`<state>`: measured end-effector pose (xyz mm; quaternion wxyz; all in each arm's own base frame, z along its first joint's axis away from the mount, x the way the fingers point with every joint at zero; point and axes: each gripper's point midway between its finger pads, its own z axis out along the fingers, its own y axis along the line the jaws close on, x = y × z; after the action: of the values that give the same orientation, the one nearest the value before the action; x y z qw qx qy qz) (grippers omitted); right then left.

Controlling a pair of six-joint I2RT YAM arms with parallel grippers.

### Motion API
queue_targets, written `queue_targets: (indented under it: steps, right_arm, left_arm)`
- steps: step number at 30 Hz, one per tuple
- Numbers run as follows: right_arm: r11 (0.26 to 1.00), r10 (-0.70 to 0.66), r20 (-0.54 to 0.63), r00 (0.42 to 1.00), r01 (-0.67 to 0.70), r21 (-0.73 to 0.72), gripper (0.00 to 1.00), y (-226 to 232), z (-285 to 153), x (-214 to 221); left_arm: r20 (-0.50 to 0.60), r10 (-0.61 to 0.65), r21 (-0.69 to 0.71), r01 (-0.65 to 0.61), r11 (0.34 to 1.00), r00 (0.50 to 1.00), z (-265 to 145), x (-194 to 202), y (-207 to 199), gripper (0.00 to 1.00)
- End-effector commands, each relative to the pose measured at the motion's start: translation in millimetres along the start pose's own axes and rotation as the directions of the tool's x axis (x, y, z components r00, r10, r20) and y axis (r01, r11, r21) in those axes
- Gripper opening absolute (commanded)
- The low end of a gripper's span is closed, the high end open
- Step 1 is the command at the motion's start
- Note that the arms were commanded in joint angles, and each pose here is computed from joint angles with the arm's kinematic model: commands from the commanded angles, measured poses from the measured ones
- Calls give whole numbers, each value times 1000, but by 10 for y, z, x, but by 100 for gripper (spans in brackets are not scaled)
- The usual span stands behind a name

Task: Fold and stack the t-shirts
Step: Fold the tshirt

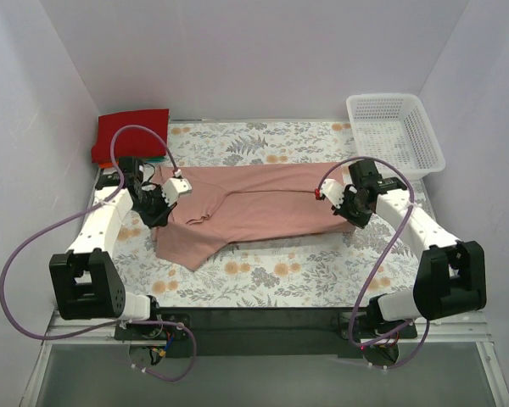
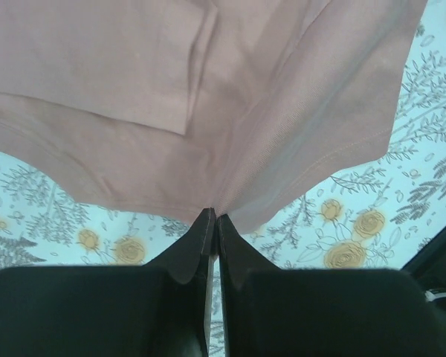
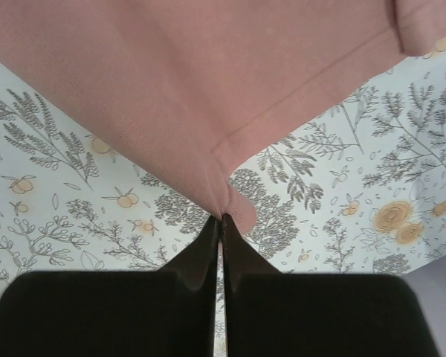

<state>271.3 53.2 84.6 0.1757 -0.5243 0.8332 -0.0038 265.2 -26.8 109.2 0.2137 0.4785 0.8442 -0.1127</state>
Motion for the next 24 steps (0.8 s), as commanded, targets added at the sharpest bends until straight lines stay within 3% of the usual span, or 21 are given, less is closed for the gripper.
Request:
queue_targets:
  steps: [1,13,24]
  right_arm:
    - [999,-40,26,999,39,33,1,-234,-98,-141]
    - [997,-45,14,999,45,60,1,-837,22,-366]
    - [998,-47,-11,999,47,45,1,-1149,291,-496]
  left_arm:
    - [68,1,-35,1,999,998,-112,-265,212,0]
    - [86,-42,-44,46,998,995,68,-557,854,0]
    - [84,-60,-48,64,997,995,241,-629,1177,0]
